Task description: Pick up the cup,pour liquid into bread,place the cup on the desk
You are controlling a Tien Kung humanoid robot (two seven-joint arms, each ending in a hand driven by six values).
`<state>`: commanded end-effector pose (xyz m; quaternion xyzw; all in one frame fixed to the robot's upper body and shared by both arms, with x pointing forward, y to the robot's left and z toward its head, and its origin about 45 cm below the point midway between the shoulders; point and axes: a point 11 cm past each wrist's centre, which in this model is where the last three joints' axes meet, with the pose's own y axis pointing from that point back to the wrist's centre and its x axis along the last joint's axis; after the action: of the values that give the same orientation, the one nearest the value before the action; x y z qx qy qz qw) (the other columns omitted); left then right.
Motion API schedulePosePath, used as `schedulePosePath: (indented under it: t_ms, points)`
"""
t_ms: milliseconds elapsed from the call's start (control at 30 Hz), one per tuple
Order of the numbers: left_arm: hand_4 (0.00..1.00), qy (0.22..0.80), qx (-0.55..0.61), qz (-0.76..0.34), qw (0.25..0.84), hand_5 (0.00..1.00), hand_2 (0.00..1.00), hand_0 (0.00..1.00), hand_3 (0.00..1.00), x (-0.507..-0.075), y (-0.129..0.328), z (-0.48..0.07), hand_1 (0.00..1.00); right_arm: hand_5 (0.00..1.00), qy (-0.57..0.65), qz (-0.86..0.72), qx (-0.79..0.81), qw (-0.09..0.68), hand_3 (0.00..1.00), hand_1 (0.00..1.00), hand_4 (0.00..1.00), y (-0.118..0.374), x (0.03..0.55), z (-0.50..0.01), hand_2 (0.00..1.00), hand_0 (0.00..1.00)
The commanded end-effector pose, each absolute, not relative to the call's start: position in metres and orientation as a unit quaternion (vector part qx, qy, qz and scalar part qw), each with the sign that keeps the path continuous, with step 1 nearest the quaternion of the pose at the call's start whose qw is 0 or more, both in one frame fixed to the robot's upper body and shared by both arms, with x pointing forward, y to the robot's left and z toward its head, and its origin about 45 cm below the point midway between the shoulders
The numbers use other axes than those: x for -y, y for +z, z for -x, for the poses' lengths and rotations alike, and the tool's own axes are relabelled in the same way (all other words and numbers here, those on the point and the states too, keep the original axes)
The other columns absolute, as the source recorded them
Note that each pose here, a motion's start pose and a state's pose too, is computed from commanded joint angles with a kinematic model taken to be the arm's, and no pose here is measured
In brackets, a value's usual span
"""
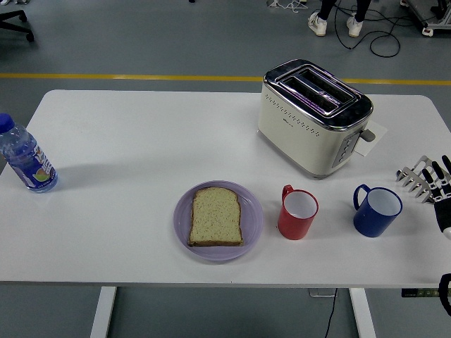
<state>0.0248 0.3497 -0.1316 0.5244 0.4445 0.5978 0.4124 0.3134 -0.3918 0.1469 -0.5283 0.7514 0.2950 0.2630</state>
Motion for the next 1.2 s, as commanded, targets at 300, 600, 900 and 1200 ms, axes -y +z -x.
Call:
schedulePosePath:
  t_ms: [300, 600, 900, 1200]
  points:
    - [0.241, 0.595, -0.443, -0.528, 0.414, 0.859, 0.652, 0.635, 0.504, -0.350, -0.132, -0.023, 0.641, 0.454, 0.295, 0.520, -0.756, 0.267, 0.615, 0.592, 0.685, 0.146, 0.394, -0.312, 0.648, 0.675]
    - [0.240, 0.598, -0.445, -0.524, 0.413, 0.856, 0.652, 0.635, 0.504, -0.350, -0.132, -0.026, 0.641, 0.431, 0.297, 0.515, -0.757, 0.272, 0.614, 0.587, 0.686, 0.145, 0.393, -0.313, 0.644, 0.676]
    - [0.239, 0.601, -0.444, -0.520, 0.413, 0.854, 0.652, 0.635, 0.503, -0.350, -0.131, -0.030, 0.641, 0.422, 0.297, 0.509, -0.758, 0.279, 0.611, 0.585, 0.681, 0.147, 0.394, -0.314, 0.641, 0.670]
    - [0.241, 0.605, -0.443, -0.517, 0.413, 0.852, 0.652, 0.635, 0.503, -0.351, -0.130, -0.034, 0.641, 0.397, 0.303, 0.503, -0.757, 0.285, 0.606, 0.579, 0.682, 0.146, 0.393, -0.315, 0.637, 0.663]
